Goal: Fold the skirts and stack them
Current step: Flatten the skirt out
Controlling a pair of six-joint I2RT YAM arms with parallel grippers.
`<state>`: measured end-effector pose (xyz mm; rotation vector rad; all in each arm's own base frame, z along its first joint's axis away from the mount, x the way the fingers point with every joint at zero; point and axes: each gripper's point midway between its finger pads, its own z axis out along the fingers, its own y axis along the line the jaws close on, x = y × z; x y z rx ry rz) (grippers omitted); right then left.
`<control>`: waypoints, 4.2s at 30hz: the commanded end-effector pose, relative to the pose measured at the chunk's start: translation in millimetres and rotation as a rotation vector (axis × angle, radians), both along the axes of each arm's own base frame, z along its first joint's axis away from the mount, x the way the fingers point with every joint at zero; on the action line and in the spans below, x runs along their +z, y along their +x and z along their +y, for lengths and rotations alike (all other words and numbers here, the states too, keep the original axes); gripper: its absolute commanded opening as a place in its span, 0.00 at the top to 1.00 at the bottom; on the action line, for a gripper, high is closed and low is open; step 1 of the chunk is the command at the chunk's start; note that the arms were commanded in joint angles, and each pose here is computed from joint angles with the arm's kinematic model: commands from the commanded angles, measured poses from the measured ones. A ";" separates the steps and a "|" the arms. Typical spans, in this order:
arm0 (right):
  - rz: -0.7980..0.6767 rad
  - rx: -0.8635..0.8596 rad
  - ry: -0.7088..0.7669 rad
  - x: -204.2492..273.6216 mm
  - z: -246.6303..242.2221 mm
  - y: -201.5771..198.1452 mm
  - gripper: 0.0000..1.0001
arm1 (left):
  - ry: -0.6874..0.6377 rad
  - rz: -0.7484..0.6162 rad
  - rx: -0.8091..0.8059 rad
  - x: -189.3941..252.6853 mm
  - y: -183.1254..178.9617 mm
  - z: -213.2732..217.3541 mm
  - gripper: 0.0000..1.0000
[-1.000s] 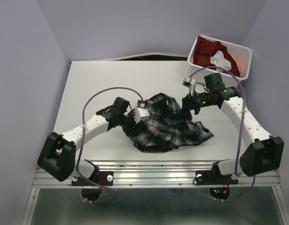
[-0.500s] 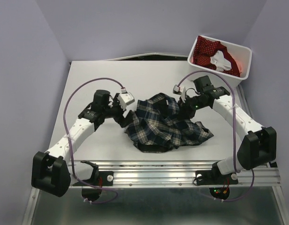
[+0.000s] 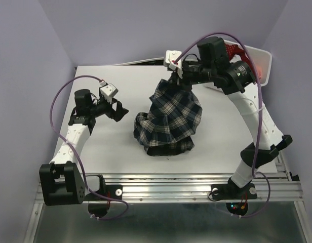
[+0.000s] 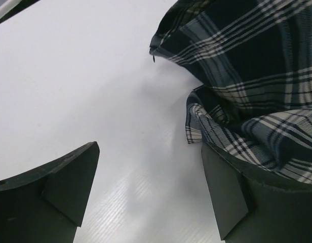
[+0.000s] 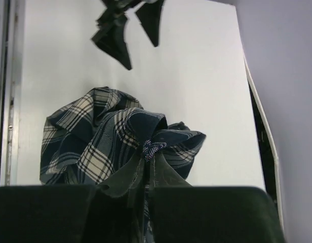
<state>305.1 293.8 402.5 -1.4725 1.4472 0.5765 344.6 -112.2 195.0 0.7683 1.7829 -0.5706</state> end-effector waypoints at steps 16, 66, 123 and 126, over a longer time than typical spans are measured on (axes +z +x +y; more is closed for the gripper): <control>-0.175 0.076 -0.807 -238.7 -193.3 -121.9 0.99 | 0.364 -0.177 -0.406 -37.8 -27.4 -18.6 0.11; -0.176 0.032 -0.820 -254.1 -206.3 -129.3 0.99 | 0.488 -0.287 -1.164 -91.7 41.5 -210.5 0.66; 0.398 -0.164 -0.245 -245.0 -183.3 -48.8 0.40 | 0.485 0.059 -0.418 -60.8 -86.0 -47.4 0.56; 0.367 -0.177 -0.249 -245.4 -186.4 -61.0 0.37 | 0.489 0.016 -0.424 -52.8 -90.2 -45.9 0.42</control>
